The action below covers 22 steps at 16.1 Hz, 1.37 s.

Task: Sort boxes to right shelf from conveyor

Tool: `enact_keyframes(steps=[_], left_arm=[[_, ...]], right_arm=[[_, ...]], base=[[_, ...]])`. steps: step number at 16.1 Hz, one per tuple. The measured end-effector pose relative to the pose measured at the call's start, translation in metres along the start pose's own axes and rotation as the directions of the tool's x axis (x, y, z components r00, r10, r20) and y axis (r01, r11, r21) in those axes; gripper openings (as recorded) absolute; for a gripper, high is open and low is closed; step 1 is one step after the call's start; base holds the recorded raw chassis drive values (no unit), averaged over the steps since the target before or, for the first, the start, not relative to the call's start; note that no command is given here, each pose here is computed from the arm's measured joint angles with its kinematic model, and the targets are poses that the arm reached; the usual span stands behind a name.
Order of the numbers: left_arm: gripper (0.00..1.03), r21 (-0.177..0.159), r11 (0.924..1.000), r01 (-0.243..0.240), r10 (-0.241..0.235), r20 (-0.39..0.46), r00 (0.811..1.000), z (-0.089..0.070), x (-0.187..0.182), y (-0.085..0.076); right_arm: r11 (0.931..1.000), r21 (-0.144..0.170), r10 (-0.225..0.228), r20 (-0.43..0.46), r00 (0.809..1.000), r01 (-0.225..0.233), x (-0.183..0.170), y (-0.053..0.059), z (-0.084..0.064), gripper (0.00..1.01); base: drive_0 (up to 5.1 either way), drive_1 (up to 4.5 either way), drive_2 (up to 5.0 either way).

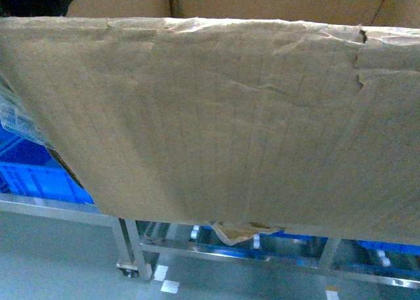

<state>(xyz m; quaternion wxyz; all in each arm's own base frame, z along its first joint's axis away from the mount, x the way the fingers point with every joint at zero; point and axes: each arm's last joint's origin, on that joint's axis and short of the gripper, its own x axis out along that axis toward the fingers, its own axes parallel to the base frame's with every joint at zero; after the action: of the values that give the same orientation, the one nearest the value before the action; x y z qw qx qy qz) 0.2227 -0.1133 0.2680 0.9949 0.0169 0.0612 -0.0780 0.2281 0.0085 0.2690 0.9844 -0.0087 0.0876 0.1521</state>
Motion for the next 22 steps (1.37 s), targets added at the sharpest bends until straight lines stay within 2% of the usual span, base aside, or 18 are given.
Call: enact_keyframes(steps=[6, 22], left_arm=[[0.03, 0.0, 1.0, -0.005, 0.005, 0.001, 1.0, 0.0003, -0.0001, 0.0004], [0.03, 0.0, 1.0, -0.006, 0.006, -0.001, 1.0, 0.0, 0.0001, 0.0009]], right_arm=[[1.0, -0.001, 0.0, 0.001, 1.0, 0.0, 0.0, 0.0001, 0.0, 0.03], [1.0, 0.0, 0.0, -0.003, 1.0, 0.0, 0.0005, 0.0, -0.0005, 0.03]], base=[[-2.8, 4.96, -1.4], [0.0, -0.02, 0.0]])
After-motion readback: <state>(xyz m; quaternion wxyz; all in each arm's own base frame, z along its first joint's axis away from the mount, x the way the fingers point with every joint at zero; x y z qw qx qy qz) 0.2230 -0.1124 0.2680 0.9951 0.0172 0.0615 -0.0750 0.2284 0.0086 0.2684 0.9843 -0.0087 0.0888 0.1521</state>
